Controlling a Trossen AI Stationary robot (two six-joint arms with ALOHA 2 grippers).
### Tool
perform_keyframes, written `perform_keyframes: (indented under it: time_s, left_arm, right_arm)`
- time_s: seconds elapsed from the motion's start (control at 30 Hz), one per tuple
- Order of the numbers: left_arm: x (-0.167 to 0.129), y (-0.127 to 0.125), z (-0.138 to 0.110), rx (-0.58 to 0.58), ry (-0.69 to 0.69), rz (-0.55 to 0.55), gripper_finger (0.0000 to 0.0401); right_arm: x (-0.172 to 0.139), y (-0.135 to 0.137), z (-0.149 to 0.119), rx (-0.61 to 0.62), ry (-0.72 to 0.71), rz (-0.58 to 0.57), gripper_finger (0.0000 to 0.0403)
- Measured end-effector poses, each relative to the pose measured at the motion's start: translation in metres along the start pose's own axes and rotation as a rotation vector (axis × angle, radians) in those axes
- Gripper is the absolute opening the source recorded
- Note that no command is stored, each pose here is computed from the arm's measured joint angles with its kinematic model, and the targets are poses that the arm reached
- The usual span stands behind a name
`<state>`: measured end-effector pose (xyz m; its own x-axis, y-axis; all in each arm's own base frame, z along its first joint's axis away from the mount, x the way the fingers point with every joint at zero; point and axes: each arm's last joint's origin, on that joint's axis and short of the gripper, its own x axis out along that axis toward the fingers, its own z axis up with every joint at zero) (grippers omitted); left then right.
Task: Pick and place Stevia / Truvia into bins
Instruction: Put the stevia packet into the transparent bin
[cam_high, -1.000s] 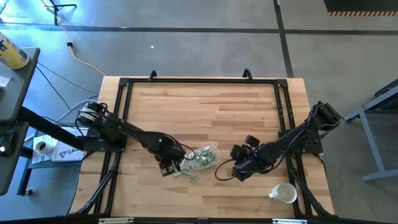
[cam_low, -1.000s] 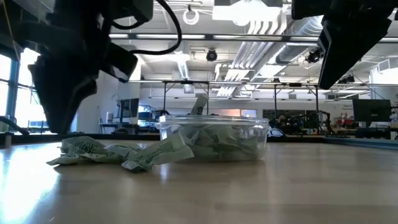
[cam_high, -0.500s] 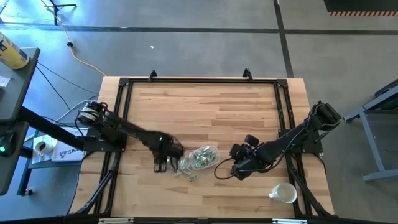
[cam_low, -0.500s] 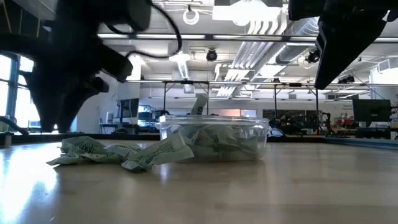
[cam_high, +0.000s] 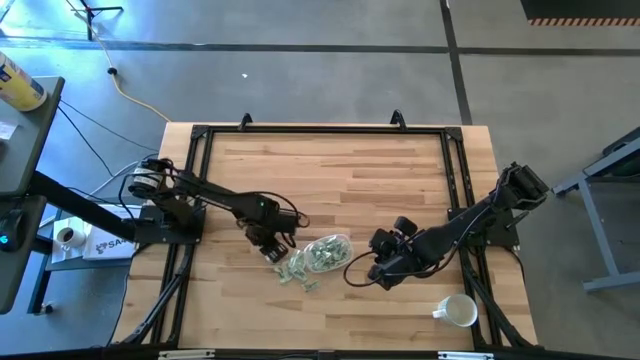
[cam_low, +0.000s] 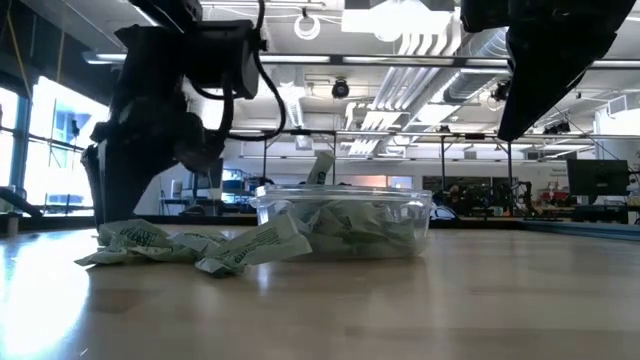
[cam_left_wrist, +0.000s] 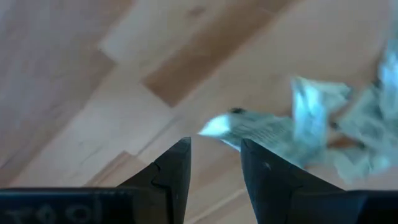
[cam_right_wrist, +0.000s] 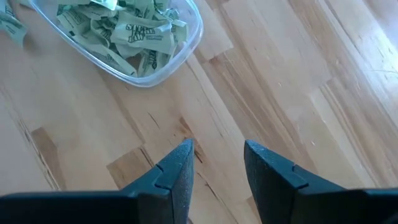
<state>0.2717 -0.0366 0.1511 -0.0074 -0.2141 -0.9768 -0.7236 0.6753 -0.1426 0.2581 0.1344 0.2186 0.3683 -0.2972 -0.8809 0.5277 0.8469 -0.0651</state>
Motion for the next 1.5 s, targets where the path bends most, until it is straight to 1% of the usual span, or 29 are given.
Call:
perform_keyframes:
  time_s: [0.07, 0.17, 0.27, 0.33, 0.4, 0.53, 0.6, 0.67, 0.77, 0.83, 0.97, 1.03, 1.2, 1.33, 1.43, 1.5]
  left_arm:
    - [0.002, 0.001, -0.001, -0.059, -0.013, 0.016, 0.0175]
    - [0.002, -0.001, 0.000, -0.107, -0.047, 0.011, 0.0175]
    - [0.002, -0.004, 0.002, -0.115, -0.072, -0.017, 0.0175]
    - [0.002, -0.005, 0.005, -0.111, -0.117, -0.023, 0.0175]
    - [0.002, -0.005, 0.007, -0.113, -0.174, 0.001, 0.0175]
    - [0.000, 0.002, 0.013, -0.097, -0.297, 0.113, 0.0175]
    - [-0.002, 0.006, 0.017, -0.087, -0.330, 0.143, 0.0175]
    - [-0.006, 0.008, 0.021, -0.095, -0.332, 0.150, 0.0175]
    - [-0.021, 0.005, 0.025, -0.141, -0.364, 0.104, 0.0175]
    - [-0.029, 0.005, 0.028, -0.198, -0.383, 0.071, 0.0175]
    - [-0.033, 0.004, 0.028, -0.288, -0.393, 0.044, 0.0175]
    - [-0.031, 0.006, 0.026, -0.304, -0.371, 0.049, 0.0175]
    - [-0.020, 0.009, 0.024, -0.354, -0.307, 0.021, 0.0175]
    - [-0.013, 0.011, 0.024, -0.364, -0.320, 0.000, 0.0175]
    - [-0.006, 0.011, 0.026, -0.366, -0.350, -0.053, 0.0175]
    - [0.000, 0.012, 0.027, -0.366, -0.355, -0.060, 0.0175]
  right_arm:
    - [0.000, 0.000, 0.000, 0.002, -0.004, -0.002, 0.0133]
    - [0.000, 0.000, 0.000, -0.005, -0.007, -0.006, 0.0133]
    - [0.001, -0.001, 0.002, -0.017, -0.018, -0.016, 0.0133]
    - [0.001, -0.002, 0.003, -0.025, -0.020, -0.021, 0.0133]
    - [0.002, -0.003, 0.003, -0.027, -0.019, -0.025, 0.0133]
    - [0.002, -0.004, 0.004, -0.048, -0.023, -0.032, 0.0133]
    - [0.002, -0.004, 0.004, -0.051, -0.017, -0.035, 0.0133]
    - [0.002, -0.005, 0.003, -0.054, 0.000, -0.034, 0.0133]
    - [0.002, -0.006, 0.002, -0.056, 0.014, -0.037, 0.0133]
    - [0.002, -0.006, 0.002, -0.057, 0.015, -0.039, 0.0134]
    - [0.002, -0.007, 0.002, -0.056, 0.016, -0.046, 0.0133]
    - [0.002, -0.007, 0.002, -0.054, 0.014, -0.049, 0.0133]
    - [0.002, -0.008, 0.003, -0.055, -0.009, -0.068, 0.0134]
    - [0.002, -0.008, 0.003, -0.057, -0.022, -0.077, 0.0134]
    - [0.002, -0.008, 0.003, -0.059, -0.020, -0.080, 0.0134]
    - [0.002, -0.009, 0.003, -0.062, -0.017, -0.084, 0.0134]
